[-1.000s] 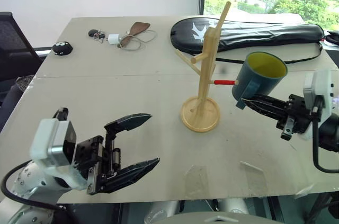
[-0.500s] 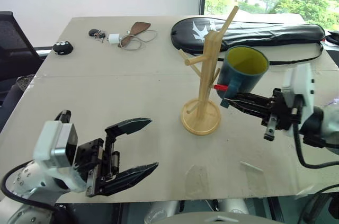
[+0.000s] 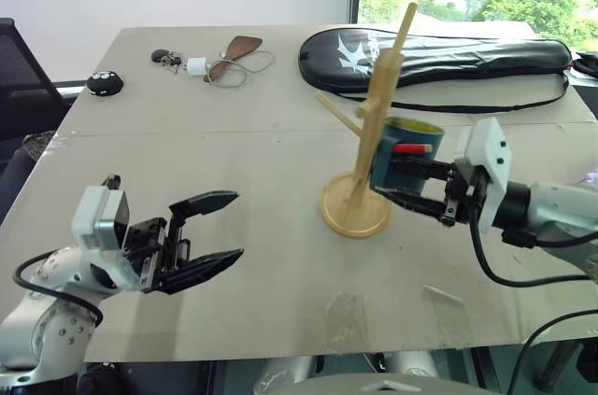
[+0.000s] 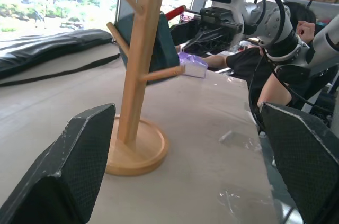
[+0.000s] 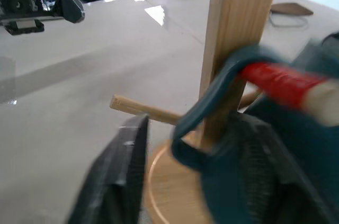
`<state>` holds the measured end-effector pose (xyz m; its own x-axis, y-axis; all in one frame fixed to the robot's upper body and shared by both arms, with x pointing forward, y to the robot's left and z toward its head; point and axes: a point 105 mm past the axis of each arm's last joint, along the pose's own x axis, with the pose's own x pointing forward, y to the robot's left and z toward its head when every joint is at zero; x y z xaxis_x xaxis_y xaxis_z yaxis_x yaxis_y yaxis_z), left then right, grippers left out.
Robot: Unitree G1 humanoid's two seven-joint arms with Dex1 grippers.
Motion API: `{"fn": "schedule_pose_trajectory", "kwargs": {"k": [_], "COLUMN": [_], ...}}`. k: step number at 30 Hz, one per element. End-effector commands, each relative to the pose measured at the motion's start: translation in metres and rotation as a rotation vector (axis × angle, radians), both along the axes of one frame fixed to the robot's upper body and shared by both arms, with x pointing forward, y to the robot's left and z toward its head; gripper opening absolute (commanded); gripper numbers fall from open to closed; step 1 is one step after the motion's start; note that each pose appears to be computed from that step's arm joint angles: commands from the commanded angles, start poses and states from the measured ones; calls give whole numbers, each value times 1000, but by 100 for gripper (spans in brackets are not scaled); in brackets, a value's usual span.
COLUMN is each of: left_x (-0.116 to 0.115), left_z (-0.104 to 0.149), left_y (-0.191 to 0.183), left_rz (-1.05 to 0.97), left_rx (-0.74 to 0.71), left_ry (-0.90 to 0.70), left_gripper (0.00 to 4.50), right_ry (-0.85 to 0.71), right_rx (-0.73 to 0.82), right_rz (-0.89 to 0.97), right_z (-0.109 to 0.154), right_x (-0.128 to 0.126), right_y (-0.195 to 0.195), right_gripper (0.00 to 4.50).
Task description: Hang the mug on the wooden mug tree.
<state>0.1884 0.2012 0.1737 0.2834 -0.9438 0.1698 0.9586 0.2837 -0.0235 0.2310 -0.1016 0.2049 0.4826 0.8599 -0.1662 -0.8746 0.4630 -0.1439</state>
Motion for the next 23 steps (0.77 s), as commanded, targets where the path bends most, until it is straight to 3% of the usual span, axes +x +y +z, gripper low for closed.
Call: {"fn": "schedule_pose_trajectory", "kwargs": {"k": [1,9,14,23], "left_x": [-8,-12,-2,8], "left_z": [3,-12,-50,-81], "left_y": [1,-6,7,20], "left_rz": [10,24,196,323], "left_rx": [12,58,219,257], "left_ry": [-15,111,209,217], "left_gripper": [450,450,450,450], "right_ry": [-92,-37,95,40], "right_rx": [76,194,-37,-131], "right_rz": [43,-33,-260,-323], "right_z": [25,23,-55,-90], "right_x": [-24,-44,-55,-56], "right_y": [-13,-55,-113,-125], "right_gripper": [303,303,303,303]}}
